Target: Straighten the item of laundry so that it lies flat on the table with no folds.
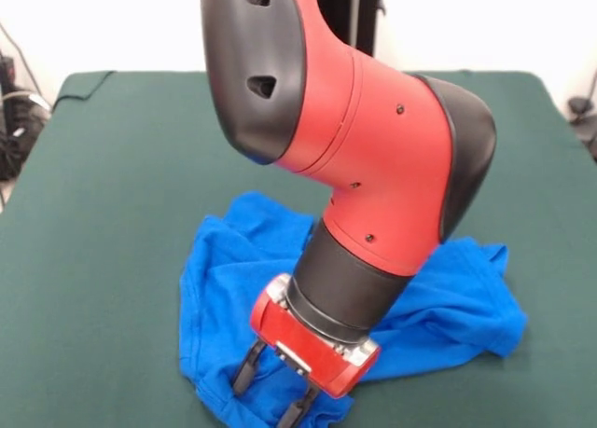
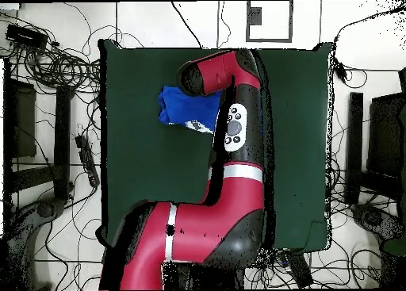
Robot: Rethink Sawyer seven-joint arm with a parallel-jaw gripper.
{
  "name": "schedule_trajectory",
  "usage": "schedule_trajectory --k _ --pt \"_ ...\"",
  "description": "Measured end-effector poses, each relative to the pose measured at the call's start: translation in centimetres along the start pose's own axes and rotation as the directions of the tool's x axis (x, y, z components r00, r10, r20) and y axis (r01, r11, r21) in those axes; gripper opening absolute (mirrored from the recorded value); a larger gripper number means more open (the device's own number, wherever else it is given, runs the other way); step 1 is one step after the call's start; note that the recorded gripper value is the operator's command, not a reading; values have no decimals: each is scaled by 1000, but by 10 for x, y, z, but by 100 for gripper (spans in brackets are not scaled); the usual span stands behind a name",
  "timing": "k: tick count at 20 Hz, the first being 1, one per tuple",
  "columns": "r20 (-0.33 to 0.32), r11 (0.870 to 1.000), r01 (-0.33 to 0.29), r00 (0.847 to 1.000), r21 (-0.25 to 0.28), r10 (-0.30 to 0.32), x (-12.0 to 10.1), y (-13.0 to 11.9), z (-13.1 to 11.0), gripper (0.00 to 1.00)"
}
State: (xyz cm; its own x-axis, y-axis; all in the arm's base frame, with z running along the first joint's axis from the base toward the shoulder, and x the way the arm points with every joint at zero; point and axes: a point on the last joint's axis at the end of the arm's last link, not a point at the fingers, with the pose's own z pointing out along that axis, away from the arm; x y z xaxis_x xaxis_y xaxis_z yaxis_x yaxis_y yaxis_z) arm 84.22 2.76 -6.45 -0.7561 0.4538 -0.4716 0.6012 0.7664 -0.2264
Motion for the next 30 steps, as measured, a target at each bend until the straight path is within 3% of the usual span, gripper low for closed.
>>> schedule_trajectory --k 10,19,30 --pt "-51 1000 8 999 -6 -8 19 7 -18 100" --pt "-140 1000 -19 990 10 20 35 17 -33 100" --pt "-130 1000 -3 992 7 4 41 26 -37 100"
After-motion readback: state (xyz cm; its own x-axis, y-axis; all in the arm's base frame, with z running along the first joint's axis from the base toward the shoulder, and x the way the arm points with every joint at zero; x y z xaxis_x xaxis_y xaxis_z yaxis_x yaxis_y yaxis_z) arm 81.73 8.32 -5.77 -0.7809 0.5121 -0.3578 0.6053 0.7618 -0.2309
